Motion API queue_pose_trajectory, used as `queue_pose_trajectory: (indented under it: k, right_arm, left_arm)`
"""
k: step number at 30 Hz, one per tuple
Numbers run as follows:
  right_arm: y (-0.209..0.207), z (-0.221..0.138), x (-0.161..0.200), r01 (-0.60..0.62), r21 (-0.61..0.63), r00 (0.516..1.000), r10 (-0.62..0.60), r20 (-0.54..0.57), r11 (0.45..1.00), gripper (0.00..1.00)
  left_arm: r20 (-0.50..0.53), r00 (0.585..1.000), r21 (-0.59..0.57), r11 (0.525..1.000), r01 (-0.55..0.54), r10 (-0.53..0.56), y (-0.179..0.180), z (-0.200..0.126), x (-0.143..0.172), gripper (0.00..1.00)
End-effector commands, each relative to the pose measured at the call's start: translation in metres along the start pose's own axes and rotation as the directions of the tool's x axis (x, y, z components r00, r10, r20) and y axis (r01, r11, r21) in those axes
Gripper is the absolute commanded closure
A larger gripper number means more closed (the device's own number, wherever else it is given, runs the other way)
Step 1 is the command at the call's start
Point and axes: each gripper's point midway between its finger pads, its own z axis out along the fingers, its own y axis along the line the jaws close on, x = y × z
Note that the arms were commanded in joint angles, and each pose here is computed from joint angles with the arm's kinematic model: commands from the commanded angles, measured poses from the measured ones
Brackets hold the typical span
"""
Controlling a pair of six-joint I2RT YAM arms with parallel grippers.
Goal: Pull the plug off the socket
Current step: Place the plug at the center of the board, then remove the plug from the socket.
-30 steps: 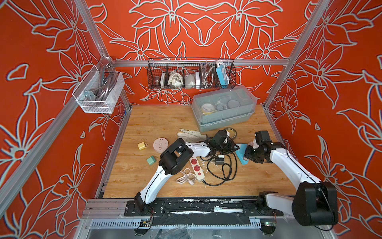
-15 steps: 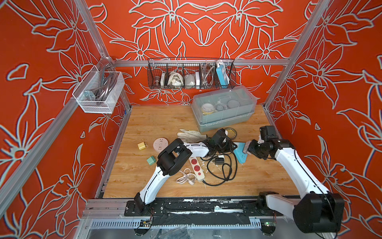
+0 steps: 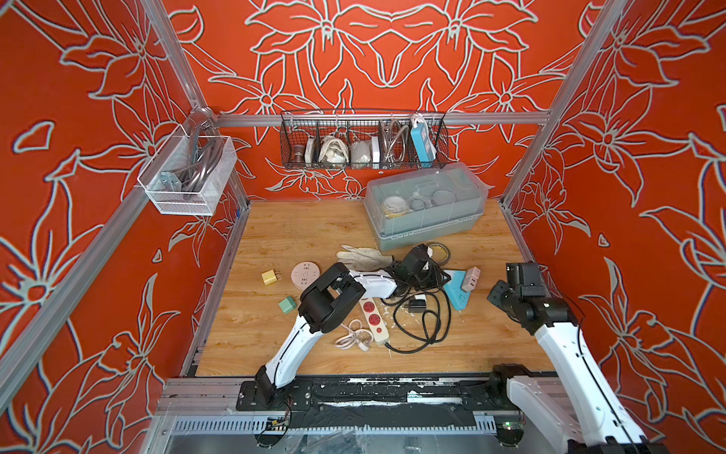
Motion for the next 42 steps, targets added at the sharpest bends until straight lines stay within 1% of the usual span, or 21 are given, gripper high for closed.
queue_pose_trajectory:
  k: [1, 5, 8, 12, 15, 18, 19, 21, 22, 24, 26, 28, 30, 32, 33, 34, 35, 38, 40, 42]
  right_arm:
    - [-0.010, 0.018, 0.007, -0.053, 0.043, 0.998, 0.053, 0.015, 0.998, 1.00]
    - [-0.003, 0.037, 0.023, -0.080, -0.003, 0.997, 0.080, -0.022, 0.997, 1.00]
    - [-0.006, 0.044, 0.027, -0.097, 0.005, 0.995, 0.097, -0.018, 0.995, 0.99]
    - [-0.008, 0.052, 0.031, -0.101, 0.001, 0.995, 0.101, -0.011, 0.995, 0.93]
    - [-0.006, 0.056, 0.038, -0.093, -0.015, 0.995, 0.092, -0.033, 0.996, 0.81]
    - [-0.017, 0.058, 0.040, -0.083, 0.036, 0.996, 0.084, -0.020, 0.996, 0.66]
    - [-0.019, 0.057, 0.040, -0.079, 0.047, 0.997, 0.080, -0.017, 0.996, 0.60]
    - [-0.025, 0.055, 0.039, -0.083, 0.077, 0.996, 0.084, -0.013, 0.994, 0.45]
    - [-0.028, 0.052, 0.038, -0.091, 0.098, 0.996, 0.092, -0.008, 0.991, 0.39]
    - [-0.028, 0.046, 0.031, -0.094, 0.105, 0.996, 0.094, 0.007, 0.990, 0.35]
    - [-0.021, 0.038, 0.020, -0.065, 0.075, 0.998, 0.063, 0.025, 0.995, 0.34]
    - [-0.007, 0.031, 0.008, -0.024, 0.010, 0.998, 0.024, 0.053, 1.000, 0.33]
    - [0.002, 0.025, -0.001, -0.007, -0.030, 0.997, 0.009, 0.072, 1.000, 0.33]
    - [0.018, 0.022, -0.008, 0.038, -0.102, 0.996, -0.030, 0.079, 0.994, 0.33]
    - [0.031, 0.022, -0.009, 0.073, -0.157, 0.996, -0.062, 0.070, 0.985, 0.33]
    - [0.042, 0.023, -0.008, 0.092, -0.201, 0.995, -0.083, 0.052, 0.975, 0.33]
    - [0.047, 0.025, -0.008, 0.092, -0.216, 0.996, -0.086, 0.037, 0.972, 0.32]
    - [0.057, 0.037, -0.007, 0.076, -0.209, 0.995, -0.088, -0.048, 0.975, 0.35]
    - [0.071, 0.044, -0.005, 0.102, -0.246, 0.986, -0.131, -0.104, 0.964, 0.39]
    - [0.079, 0.053, -0.002, 0.096, -0.251, 0.979, -0.136, -0.149, 0.963, 0.41]
  left_arm:
    - [-0.168, 0.981, -0.383, 0.924, 0.027, -0.098, 0.135, 0.001, 0.072, 0.93]
    - [-0.178, 0.978, -0.390, 0.920, 0.033, -0.110, 0.139, 0.002, 0.076, 0.93]
    - [-0.182, 0.978, -0.379, 0.925, 0.030, -0.106, 0.137, 0.004, 0.079, 0.93]
    - [-0.183, 0.978, -0.357, 0.933, 0.031, -0.102, 0.129, 0.006, 0.078, 0.92]
    - [-0.171, 0.981, -0.354, 0.935, 0.023, -0.089, 0.125, 0.004, 0.075, 0.92]
    - [-0.167, 0.982, -0.359, 0.933, 0.020, -0.086, 0.127, 0.004, 0.075, 0.92]
    - [-0.170, 0.982, -0.357, 0.934, 0.022, -0.088, 0.127, 0.004, 0.075, 0.92]
    - [-0.174, 0.981, -0.357, 0.934, 0.020, -0.088, 0.128, 0.003, 0.077, 0.92]
    - [-0.176, 0.981, -0.357, 0.934, 0.017, -0.085, 0.127, 0.003, 0.077, 0.93]
    - [-0.179, 0.981, -0.360, 0.933, 0.010, -0.080, 0.127, 0.002, 0.077, 0.93]
    - [-0.176, 0.981, -0.359, 0.933, 0.011, -0.079, 0.127, 0.001, 0.077, 0.93]
    - [-0.172, 0.982, -0.359, 0.933, 0.014, -0.081, 0.128, 0.001, 0.077, 0.93]
    - [-0.178, 0.980, -0.358, 0.934, 0.019, -0.088, 0.128, 0.003, 0.078, 0.92]
    - [-0.183, 0.979, -0.352, 0.936, 0.024, -0.094, 0.127, 0.004, 0.079, 0.91]
    - [-0.183, 0.978, -0.348, 0.937, 0.026, -0.096, 0.126, 0.004, 0.079, 0.91]
    - [-0.184, 0.978, -0.348, 0.937, 0.027, -0.096, 0.126, 0.004, 0.080, 0.91]
    - [-0.180, 0.979, -0.349, 0.937, 0.026, -0.094, 0.126, 0.003, 0.079, 0.91]
    - [-0.184, 0.978, -0.355, 0.935, 0.022, -0.093, 0.128, 0.003, 0.080, 0.91]
    - [-0.181, 0.979, -0.354, 0.935, 0.026, -0.096, 0.129, 0.003, 0.080, 0.91]
    - [-0.180, 0.979, -0.353, 0.935, 0.031, -0.100, 0.129, 0.003, 0.081, 0.91]
